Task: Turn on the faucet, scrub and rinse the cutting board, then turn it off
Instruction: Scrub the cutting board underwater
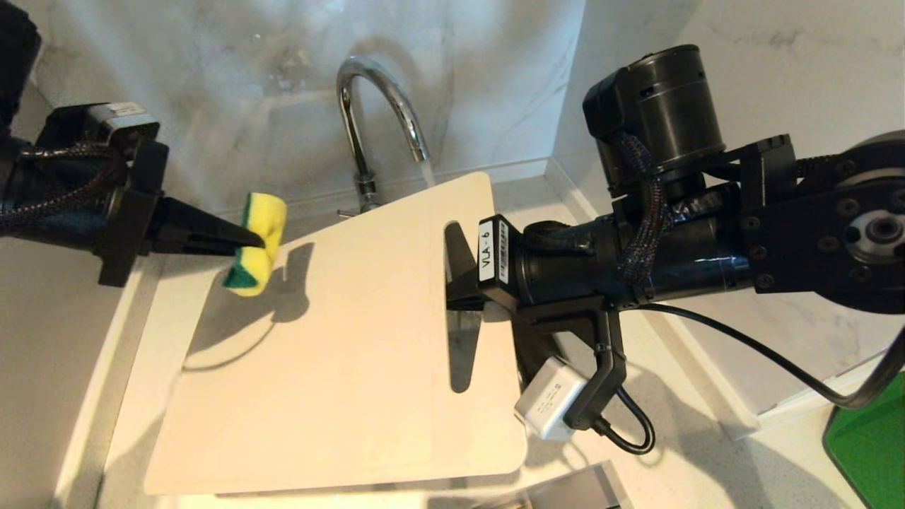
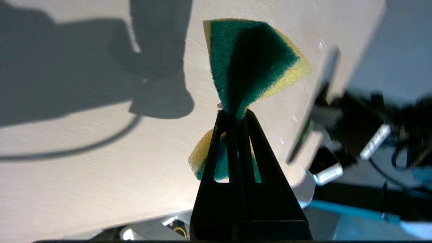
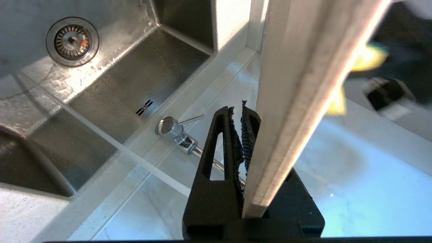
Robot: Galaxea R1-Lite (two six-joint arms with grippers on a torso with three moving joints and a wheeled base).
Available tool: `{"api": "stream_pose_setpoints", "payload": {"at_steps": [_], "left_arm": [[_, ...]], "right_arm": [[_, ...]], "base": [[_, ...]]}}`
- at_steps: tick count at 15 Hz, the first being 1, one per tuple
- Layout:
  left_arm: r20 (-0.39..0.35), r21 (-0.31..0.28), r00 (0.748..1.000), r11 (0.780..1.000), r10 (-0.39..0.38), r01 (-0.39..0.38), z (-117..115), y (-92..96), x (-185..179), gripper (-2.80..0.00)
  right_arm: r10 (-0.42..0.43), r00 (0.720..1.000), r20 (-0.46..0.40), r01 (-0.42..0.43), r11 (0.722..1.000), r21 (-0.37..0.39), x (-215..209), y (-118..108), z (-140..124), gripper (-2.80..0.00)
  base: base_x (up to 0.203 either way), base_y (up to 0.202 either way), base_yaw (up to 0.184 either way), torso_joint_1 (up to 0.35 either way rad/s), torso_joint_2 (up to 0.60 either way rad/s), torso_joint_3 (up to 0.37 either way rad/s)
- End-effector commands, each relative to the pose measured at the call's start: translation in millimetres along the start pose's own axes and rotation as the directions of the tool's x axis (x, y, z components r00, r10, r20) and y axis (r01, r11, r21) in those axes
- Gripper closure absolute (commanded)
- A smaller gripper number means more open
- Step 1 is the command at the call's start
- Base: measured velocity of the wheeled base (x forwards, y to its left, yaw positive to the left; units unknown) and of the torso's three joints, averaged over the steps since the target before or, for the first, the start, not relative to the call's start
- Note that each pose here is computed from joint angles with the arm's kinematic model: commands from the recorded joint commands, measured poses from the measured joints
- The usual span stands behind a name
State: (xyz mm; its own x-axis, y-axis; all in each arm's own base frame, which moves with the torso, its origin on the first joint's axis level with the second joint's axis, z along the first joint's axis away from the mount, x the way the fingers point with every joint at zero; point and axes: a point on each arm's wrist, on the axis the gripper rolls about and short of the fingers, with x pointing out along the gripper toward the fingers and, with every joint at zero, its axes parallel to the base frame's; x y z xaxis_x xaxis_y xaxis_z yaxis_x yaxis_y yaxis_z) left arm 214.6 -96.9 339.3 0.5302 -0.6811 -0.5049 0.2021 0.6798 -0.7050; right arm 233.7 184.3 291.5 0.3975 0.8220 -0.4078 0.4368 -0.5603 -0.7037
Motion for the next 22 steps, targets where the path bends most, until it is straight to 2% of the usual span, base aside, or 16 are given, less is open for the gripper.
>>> {"api": "stream_pose_setpoints", "payload": {"at_steps": [1,4,6,9,12,14,18,22], "left_arm": [[-0.052,0.105,0.999,0.994,-0.017,0.022,-32,-40.2,12,0.0],[-0.008,0.234,0.995,0.968,0.099,-0.094,-62,-67.9,41,0.0],[-0.027,0.258,0.988,0.956,0.149,-0.137,-71,-63.1,51,0.0],[-0.086,0.259,0.968,0.943,0.236,-0.207,-86,-39.7,69,0.0],[-0.079,0.246,0.963,0.941,0.259,-0.233,-93,-20.5,79,0.0],[-0.07,0.208,0.95,0.936,0.306,-0.286,-91,0.0,75,0.0],[-0.042,0.127,0.918,0.914,0.394,-0.386,-87,53.3,78,0.0],[-0.041,0.053,0.912,0.912,0.409,-0.407,-68,99.1,70,0.0]], "right_arm": [[0.003,1.0,0.009,-0.003,1.0,-0.011,2,2,1,0.0],[0.006,1.0,0.011,-0.006,1.0,-0.009,2,3,2,0.0],[0.006,1.0,0.01,-0.006,1.0,-0.009,1,2,2,0.0],[0.008,1.0,0.011,-0.008,1.0,-0.006,2,3,2,0.0],[0.01,1.0,0.013,-0.01,1.0,-0.006,1,4,3,0.0],[0.001,1.0,0.003,-0.001,1.0,-0.011,1,4,3,0.0],[-0.024,0.999,-0.024,0.024,1.0,0.011,6,8,5,0.0],[-0.029,0.999,-0.028,0.029,1.0,0.008,3,6,5,0.0]], "base": [[0.0,0.0,0.0,0.0,0.0,0.0],[0.0,0.0,0.0,0.0,0.0,0.0],[0.0,0.0,0.0,0.0,0.0,0.0],[0.0,0.0,0.0,0.0,0.0,0.0],[0.0,0.0,0.0,0.0,0.0,0.0],[0.0,0.0,0.0,0.0,0.0,0.0],[0.0,0.0,0.0,0.0,0.0,0.0],[0.0,0.0,0.0,0.0,0.0,0.0]]}}
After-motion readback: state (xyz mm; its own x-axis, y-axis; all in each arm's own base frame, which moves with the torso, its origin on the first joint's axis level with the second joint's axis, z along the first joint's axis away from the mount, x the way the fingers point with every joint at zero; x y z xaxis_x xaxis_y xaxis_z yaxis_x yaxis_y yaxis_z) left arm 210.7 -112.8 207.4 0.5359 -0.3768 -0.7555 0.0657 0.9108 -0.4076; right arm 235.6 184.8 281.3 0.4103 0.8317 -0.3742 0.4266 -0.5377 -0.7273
